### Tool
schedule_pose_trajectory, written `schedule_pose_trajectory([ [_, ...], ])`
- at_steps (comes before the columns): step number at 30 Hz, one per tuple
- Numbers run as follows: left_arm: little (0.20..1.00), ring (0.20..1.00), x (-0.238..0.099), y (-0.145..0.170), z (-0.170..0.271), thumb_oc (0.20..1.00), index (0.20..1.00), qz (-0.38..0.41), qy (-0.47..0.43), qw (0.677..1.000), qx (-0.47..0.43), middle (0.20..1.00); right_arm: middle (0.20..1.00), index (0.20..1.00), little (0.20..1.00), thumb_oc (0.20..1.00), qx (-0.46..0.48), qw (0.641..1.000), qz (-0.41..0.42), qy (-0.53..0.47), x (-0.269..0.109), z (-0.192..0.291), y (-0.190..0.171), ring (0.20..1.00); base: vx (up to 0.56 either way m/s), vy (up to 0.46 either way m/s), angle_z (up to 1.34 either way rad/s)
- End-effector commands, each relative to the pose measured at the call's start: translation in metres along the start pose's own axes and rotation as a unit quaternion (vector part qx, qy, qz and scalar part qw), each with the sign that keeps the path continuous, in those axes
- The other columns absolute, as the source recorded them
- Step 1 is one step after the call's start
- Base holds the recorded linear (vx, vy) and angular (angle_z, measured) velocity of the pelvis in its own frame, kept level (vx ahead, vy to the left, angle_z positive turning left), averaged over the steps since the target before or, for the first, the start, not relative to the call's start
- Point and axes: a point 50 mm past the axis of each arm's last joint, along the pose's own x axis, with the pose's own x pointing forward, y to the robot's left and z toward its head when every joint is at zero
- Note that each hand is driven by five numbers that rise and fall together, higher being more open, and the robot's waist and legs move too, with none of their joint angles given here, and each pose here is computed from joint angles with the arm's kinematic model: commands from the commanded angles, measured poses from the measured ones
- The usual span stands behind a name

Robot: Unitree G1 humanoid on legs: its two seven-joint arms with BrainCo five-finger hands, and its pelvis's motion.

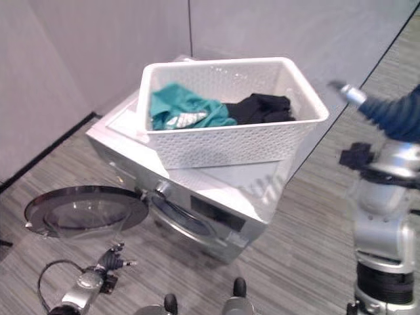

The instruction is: Grab the laundry basket,head to the washer,open it,put in the laundry and shut it.

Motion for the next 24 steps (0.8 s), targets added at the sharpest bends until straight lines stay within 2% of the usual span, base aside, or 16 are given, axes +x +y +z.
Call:
schedule_pose_trajectory([
  [1, 1.0, 1.0, 0.003, 0.019, 0.009, 1.0, 1.0, 0.014, -0.017, 0.999, 0.029, 1.0, 1.0, 1.0, 1.0, 1.0, -0.001, 0.998, -0.04, -0.057, 0.016, 0.012, -0.015, 1.0, 0.05, -0.089, -0.16],
  [4, 1.0, 1.0, 0.002, 0.015, 0.004, 1.0, 1.0, 0.002, -0.01, 0.999, 0.033, 1.0, 1.0, 1.0, 1.0, 1.0, -0.002, 0.995, -0.045, -0.093, 0.031, 0.02, -0.02, 1.0, 0.04, -0.084, -0.11],
  [8, 1.0, 1.0, 0.001, 0.01, 0.0, 1.0, 1.0, -0.018, -0.004, 0.999, 0.044, 1.0, 1.0, 1.0, 1.0, 1.0, 0.015, 0.995, 0.011, -0.098, 0.045, 0.017, -0.01, 1.0, 0.03, -0.057, 0.03],
  [9, 1.0, 1.0, 0.001, 0.008, -0.002, 1.0, 1.0, -0.025, -0.002, 0.999, 0.045, 1.0, 1.0, 1.0, 1.0, 1.0, 0.017, 0.995, 0.041, -0.093, 0.049, 0.013, -0.002, 1.0, 0.03, -0.044, 0.1],
  [10, 1.0, 1.0, 0.0, 0.008, -0.004, 1.0, 1.0, -0.033, -0.001, 0.998, 0.045, 1.0, 1.0, 1.0, 1.0, 1.0, 0.019, 0.99, 0.115, -0.076, 0.055, 0.006, 0.013, 1.0, 0.02, -0.032, 0.08],
  [11, 1.0, 1.0, 0.0, 0.007, -0.004, 1.0, 1.0, -0.033, -0.002, 0.998, 0.044, 1.0, 1.0, 1.0, 1.0, 1.0, 0.02, 0.99, 0.115, -0.078, 0.056, 0.006, 0.014, 1.0, 0.01, -0.019, 0.05],
  [13, 1.0, 1.0, -0.002, 0.008, -0.006, 1.0, 1.0, -0.047, -0.001, 0.998, 0.045, 1.0, 1.0, 1.0, 1.0, 1.0, 0.039, 0.977, 0.203, -0.055, 0.065, -0.001, 0.033, 1.0, 0.0, -0.006, 0.02],
  [16, 1.0, 1.0, -0.004, 0.008, -0.009, 1.0, 1.0, -0.053, 0.001, 0.998, 0.041, 1.0, 1.0, 1.0, 1.0, 1.0, 0.048, 0.967, 0.245, -0.042, 0.077, -0.005, 0.049, 1.0, 0.0, -0.003, 0.01],
  [17, 1.0, 1.0, -0.006, 0.012, -0.011, 1.0, 1.0, -0.058, 0.001, 0.997, 0.044, 1.0, 1.0, 1.0, 1.0, 1.0, 0.045, 0.954, 0.296, -0.023, 0.082, -0.01, 0.066, 1.0, 0.0, 0.0, 0.0],
  [24, 1.0, 1.0, -0.005, 0.018, -0.008, 1.0, 1.0, -0.053, -0.004, 0.998, 0.038, 1.0, 1.0, 1.0, 1.0, 1.0, 0.094, 0.922, 0.375, 0.004, 0.099, 0.0, 0.116, 1.0, -0.06, 0.002, 0.04],
])
